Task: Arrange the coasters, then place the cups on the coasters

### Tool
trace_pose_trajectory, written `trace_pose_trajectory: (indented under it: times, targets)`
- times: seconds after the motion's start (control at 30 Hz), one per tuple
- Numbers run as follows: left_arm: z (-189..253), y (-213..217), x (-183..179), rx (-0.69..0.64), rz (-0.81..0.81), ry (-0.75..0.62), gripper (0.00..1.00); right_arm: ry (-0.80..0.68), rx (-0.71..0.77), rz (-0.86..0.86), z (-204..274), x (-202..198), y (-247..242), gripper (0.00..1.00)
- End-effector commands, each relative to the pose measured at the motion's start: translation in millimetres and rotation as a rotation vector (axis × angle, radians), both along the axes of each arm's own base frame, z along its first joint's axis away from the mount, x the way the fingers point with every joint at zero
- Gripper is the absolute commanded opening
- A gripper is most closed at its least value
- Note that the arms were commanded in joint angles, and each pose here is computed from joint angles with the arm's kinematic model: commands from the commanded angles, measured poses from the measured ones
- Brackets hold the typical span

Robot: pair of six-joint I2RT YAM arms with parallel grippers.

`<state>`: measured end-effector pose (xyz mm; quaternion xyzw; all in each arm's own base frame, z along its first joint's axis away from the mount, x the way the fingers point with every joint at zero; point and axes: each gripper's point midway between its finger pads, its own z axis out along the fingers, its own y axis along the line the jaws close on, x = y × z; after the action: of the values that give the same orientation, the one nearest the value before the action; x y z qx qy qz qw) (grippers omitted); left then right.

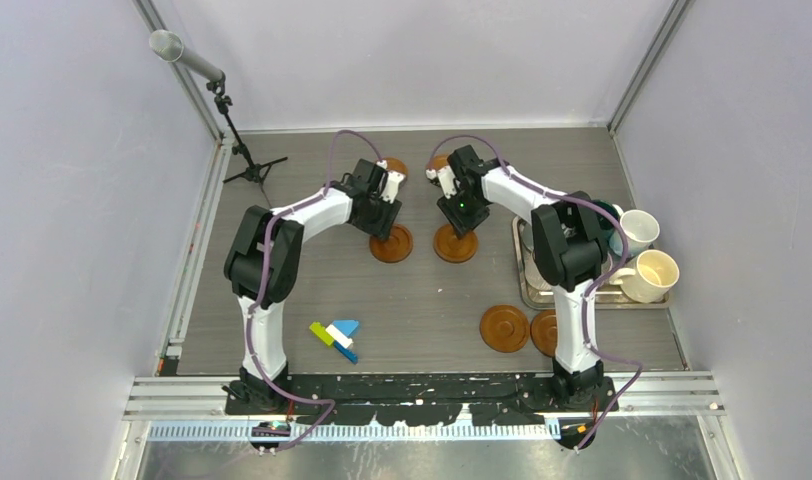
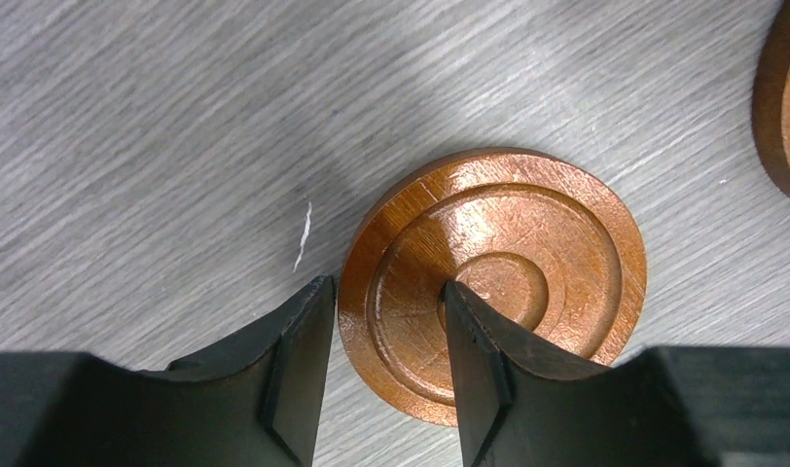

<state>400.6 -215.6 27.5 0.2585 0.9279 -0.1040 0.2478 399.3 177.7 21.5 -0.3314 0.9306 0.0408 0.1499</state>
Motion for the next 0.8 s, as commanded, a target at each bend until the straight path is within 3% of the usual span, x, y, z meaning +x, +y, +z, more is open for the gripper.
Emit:
trace_pose_trajectory:
  times: [0.0, 0.77]
  targets:
    - [3, -2, 16, -0.009, 0.019, -0.020, 0.48, -0.112, -0.067, -0.061, -12, 37, -5, 0.36]
    - [3, 5, 39, -0.008, 0.098, -0.015, 0.52, -0.164, -0.060, -0.102, -2, 62, -3, 0.38]
